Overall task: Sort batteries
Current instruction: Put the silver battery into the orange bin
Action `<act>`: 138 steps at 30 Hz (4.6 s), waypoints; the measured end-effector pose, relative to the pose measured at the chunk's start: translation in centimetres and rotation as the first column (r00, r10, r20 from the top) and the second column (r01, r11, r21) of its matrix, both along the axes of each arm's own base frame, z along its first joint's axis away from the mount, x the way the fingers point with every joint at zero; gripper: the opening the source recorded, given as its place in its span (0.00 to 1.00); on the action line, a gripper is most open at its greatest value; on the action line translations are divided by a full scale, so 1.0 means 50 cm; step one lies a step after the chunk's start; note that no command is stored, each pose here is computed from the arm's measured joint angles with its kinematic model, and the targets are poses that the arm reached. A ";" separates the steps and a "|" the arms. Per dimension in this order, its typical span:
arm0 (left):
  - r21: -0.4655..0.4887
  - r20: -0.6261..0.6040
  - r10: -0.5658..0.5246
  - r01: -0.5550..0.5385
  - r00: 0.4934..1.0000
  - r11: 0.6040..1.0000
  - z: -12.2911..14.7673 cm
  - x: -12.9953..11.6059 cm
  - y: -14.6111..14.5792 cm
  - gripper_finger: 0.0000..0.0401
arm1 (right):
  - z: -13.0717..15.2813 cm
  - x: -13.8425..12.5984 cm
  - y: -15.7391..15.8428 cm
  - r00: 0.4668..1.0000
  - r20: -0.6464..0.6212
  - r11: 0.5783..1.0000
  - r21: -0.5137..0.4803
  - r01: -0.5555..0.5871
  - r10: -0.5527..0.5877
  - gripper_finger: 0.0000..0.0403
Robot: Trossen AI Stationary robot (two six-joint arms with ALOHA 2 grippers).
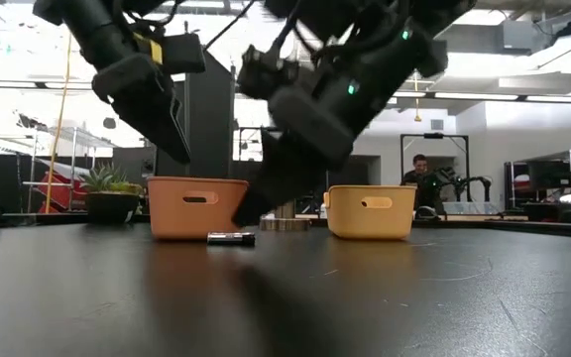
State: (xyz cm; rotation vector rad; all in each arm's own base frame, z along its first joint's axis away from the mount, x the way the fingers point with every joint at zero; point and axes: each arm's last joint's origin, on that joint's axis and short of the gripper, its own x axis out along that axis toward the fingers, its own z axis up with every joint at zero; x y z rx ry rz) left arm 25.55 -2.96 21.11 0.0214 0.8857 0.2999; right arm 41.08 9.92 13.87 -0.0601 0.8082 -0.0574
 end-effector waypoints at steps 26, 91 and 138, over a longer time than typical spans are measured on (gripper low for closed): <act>-0.082 0.166 0.039 -0.026 0.985 0.996 -0.029 -0.099 -0.127 0.32 | -0.038 0.027 -0.056 0.997 -0.060 0.999 0.006 -0.039 0.039 0.38; 0.013 0.191 -0.507 0.514 0.841 0.858 -0.170 -0.053 -0.408 0.45 | 0.147 0.083 0.029 0.989 -0.058 0.972 -0.187 -0.142 0.134 0.13; -0.079 -0.027 -0.403 0.400 0.915 0.913 -0.192 -0.003 -0.335 0.06 | 0.223 0.045 0.051 0.997 0.008 0.955 -0.289 -0.070 0.076 0.13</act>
